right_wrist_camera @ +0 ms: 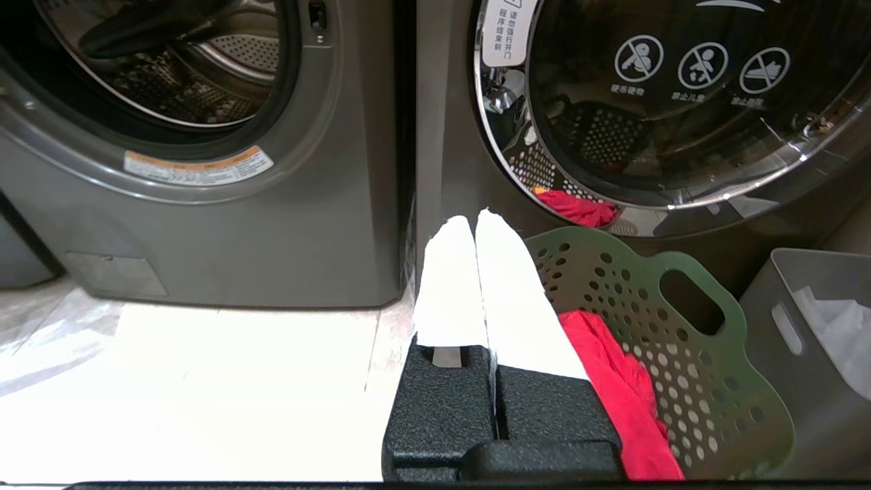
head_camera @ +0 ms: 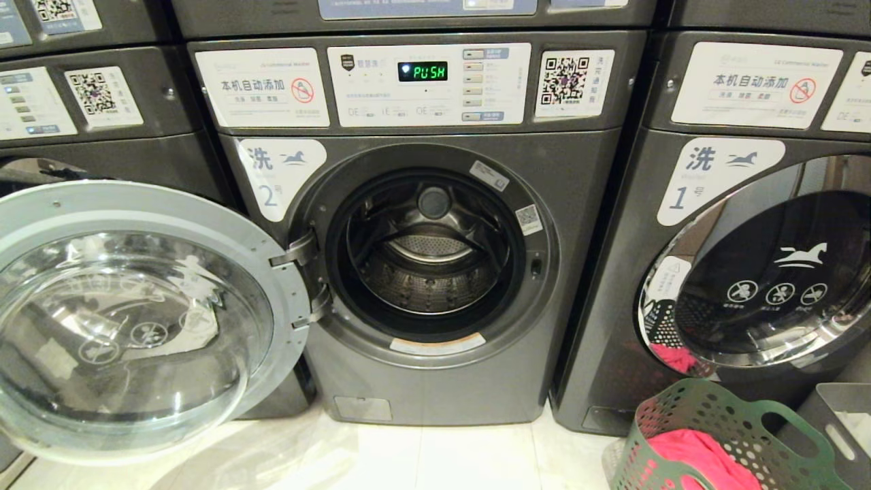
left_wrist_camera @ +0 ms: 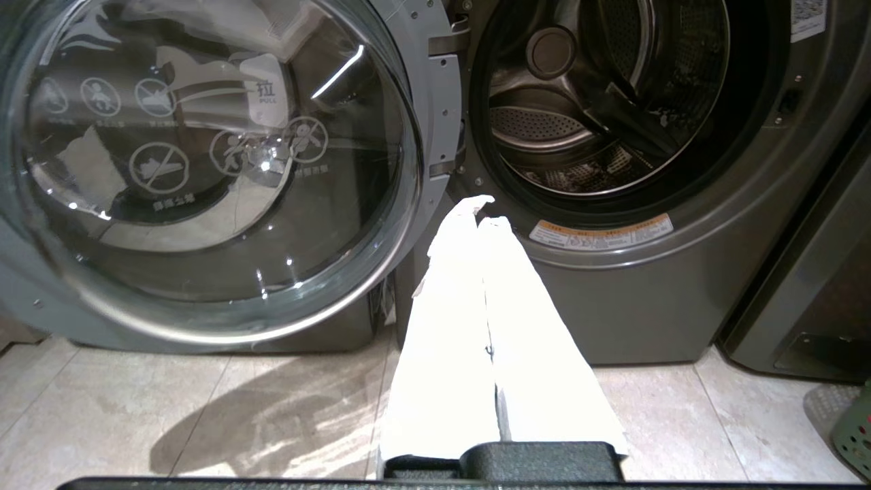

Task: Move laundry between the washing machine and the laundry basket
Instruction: Close the washing machine door with the left hand

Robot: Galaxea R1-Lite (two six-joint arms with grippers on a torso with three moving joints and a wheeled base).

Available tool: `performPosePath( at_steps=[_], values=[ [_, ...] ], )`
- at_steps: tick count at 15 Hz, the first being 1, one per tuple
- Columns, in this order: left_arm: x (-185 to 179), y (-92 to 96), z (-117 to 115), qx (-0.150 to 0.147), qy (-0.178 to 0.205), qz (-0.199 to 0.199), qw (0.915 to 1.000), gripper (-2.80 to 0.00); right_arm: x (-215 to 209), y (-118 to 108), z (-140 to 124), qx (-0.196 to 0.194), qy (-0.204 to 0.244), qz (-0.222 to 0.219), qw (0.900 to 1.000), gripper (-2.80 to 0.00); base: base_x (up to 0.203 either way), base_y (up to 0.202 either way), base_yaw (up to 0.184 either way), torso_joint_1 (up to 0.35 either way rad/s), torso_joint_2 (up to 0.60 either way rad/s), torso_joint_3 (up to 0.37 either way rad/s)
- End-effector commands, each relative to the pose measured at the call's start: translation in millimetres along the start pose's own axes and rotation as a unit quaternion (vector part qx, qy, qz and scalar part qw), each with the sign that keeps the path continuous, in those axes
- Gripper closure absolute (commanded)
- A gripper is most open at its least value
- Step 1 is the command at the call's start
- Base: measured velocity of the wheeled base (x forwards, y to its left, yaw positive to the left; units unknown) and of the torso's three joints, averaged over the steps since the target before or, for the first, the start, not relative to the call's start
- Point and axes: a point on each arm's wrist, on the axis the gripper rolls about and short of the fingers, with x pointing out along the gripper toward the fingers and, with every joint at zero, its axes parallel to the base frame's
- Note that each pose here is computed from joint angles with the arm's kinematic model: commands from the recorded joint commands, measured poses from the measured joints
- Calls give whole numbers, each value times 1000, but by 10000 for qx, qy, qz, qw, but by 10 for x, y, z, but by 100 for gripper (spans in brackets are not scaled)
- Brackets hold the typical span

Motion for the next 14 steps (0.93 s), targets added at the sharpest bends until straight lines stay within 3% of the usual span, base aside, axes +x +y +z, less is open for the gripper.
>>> performPosePath(
  at_steps=[1,2,5,7,9,11,14],
  values=[
    [20,1,-115,-52,204,19,9998,0,1,0,0,-4,5,7,10000,0,-145,0,-1,-2,-1,5],
    [20,0,-113,-91,197,17,9998,0,1,0,3,9,-8,14,10000,0,-66,0,4,-2,0,0],
    [19,0,-105,182,176,-15,9997,0,1,2,2,-58,-4,45,10000,0,0,0,0,0,0,0],
    [-32,2,168,192,-202,36,9996,0,1,1,0,8,5,20,10000,0,0,0,0,0,0,0],
    [-99,4,714,197,-571,67,9982,0,1,0,2,96,-2,-9,10000,0,0,0,0,0,0,0],
    [64,8,1339,198,-493,194,9984,0,0,-1,7,163,-18,-17,9999,0,0,0,0,0,0,0],
    [893,28,2286,197,-133,755,9969,0,1,-2,7,265,-26,-47,9996,0,0,0,0,0,0,0]
  ],
)
